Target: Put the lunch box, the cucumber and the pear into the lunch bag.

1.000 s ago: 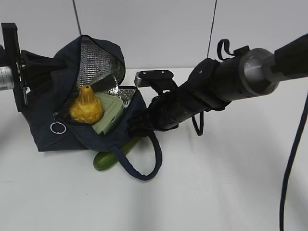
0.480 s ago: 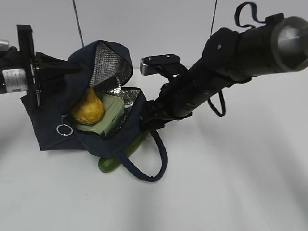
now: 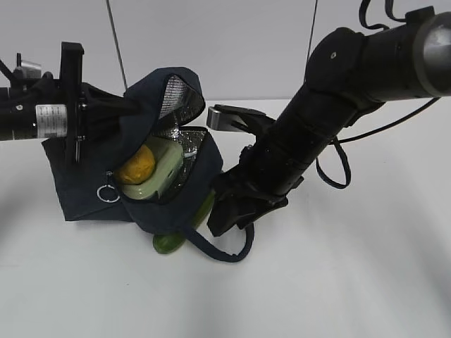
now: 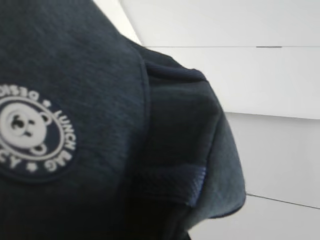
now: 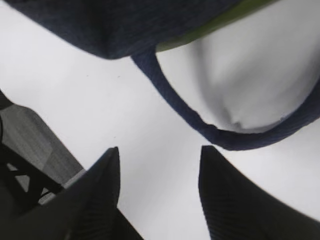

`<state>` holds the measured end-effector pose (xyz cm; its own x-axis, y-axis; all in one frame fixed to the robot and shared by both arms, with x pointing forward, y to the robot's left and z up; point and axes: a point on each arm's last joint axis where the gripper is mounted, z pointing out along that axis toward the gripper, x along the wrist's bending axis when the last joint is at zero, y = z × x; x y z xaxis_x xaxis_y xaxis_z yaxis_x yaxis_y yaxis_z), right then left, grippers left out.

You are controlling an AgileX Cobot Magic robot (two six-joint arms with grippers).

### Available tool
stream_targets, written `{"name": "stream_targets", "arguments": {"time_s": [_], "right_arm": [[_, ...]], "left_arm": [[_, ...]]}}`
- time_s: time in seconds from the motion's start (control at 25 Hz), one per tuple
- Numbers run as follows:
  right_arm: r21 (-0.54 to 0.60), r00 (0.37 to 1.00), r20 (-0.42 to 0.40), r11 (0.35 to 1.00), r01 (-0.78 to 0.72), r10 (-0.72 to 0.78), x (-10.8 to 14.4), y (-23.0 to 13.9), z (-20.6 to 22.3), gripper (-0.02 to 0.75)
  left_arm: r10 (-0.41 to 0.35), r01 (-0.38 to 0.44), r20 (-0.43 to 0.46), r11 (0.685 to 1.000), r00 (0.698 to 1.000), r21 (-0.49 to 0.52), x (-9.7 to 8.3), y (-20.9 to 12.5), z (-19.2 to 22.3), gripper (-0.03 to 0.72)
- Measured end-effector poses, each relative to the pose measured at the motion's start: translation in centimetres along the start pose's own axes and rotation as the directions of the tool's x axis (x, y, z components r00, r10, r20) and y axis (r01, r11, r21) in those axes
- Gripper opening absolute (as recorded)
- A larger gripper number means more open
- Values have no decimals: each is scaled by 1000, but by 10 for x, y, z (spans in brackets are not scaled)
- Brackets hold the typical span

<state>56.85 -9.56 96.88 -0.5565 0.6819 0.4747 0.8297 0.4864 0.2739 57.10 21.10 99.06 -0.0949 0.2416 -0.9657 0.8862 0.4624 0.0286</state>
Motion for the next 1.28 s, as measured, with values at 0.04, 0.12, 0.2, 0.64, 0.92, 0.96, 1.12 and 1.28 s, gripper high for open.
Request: {"name": "stream_targets", "arguments": {"time_s": [0.04, 0.12, 0.2, 0.64, 0.92, 0.96, 1.12, 1.28], "right_arm": [[15, 1000, -16, 1000, 0, 1, 3, -1, 1, 396], [28, 999, -52, 1000, 4, -3, 10, -2, 3, 396], [31, 996, -87, 999, 11, -8, 19, -2, 6, 393], [-105, 998, -53, 994, 39, -45, 59, 10, 30, 400], [-87, 994, -37, 990, -109, 106, 39, 11, 65, 523], [-74, 991, -38, 988, -132, 130, 35, 10, 73, 539], [-54, 985, -43, 984, -169, 167, 30, 8, 84, 578], [-58, 983, -44, 982, -181, 179, 30, 8, 84, 583]], "left_arm": [[7, -7, 4, 1000, 1000, -5, -5, 2, 2, 2], [24, -24, 12, 1000, 1000, -15, -14, 6, 6, 2], [40, -39, 19, 999, 999, -23, -24, 10, 11, 2], [67, -67, 14, 998, 998, -20, -33, 8, 24, 2], [134, -134, 12, 991, 991, -22, -33, 9, 24, 2], [138, -138, 12, 990, 990, -22, -33, 9, 25, 2], [154, -154, 11, 988, 988, -22, -33, 9, 25, 2], [157, -157, 14, 987, 987, -20, -33, 8, 25, 2]]}}
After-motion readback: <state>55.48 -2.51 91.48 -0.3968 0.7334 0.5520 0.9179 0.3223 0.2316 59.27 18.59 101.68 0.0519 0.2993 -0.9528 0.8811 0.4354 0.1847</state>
